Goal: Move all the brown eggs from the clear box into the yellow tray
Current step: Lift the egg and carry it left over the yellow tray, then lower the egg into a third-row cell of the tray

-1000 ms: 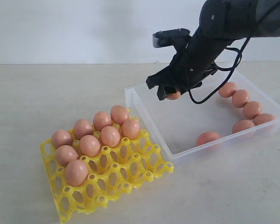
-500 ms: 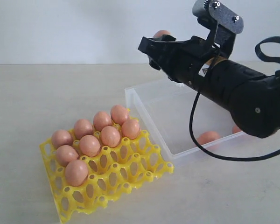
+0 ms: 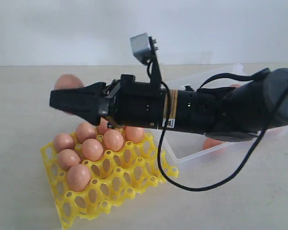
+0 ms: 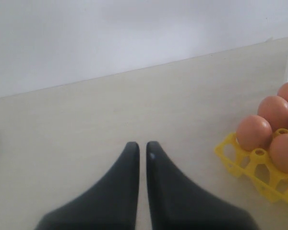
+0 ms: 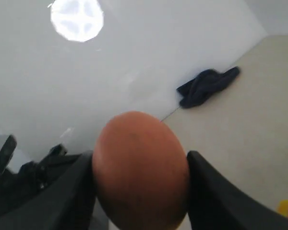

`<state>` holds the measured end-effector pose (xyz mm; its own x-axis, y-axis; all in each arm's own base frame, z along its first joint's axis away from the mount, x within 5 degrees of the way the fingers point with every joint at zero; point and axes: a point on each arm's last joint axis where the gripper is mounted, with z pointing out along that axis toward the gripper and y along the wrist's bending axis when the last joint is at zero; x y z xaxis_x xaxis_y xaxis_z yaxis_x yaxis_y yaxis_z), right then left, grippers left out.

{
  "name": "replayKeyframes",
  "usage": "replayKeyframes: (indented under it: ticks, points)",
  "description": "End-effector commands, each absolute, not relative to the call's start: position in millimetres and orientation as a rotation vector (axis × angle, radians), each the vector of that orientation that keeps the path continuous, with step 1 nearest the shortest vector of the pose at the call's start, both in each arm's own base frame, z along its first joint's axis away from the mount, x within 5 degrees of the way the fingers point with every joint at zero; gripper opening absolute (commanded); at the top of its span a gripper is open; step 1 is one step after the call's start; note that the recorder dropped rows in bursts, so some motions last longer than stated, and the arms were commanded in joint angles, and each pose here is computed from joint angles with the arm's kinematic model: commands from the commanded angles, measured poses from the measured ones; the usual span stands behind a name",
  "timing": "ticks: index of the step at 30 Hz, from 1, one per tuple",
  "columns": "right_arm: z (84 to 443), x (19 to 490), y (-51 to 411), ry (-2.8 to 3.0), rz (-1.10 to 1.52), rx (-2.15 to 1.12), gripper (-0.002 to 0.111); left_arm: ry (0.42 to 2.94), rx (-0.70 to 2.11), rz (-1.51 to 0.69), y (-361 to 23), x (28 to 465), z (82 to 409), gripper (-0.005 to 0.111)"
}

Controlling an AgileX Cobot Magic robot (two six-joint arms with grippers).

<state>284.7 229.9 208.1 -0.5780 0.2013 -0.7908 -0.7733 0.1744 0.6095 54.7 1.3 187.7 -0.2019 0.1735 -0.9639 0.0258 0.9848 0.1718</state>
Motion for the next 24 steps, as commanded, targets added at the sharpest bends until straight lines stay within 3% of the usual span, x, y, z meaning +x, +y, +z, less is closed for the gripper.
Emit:
replayKeyframes:
  ticks: [1, 9, 16, 24]
  points:
    - [198, 291, 244, 1.676, 1.650, -0.694, 0.000, 1.771, 0.150, 0.125, 1, 55, 187, 0.004]
    - [193, 292, 245, 1.661, 1.589, -0.768, 0.000, 1.771, 0.150, 0.125, 1, 55, 187, 0.004]
    - [159, 291, 239, 1.872, 1.208, -1.098, 0.000, 1.771, 0.150, 0.125, 1, 55, 187, 0.004]
    - [150, 300, 233, 1.966, 1.027, -1.085, 0.000, 1.771, 0.150, 0.125, 1, 55, 187, 0.004]
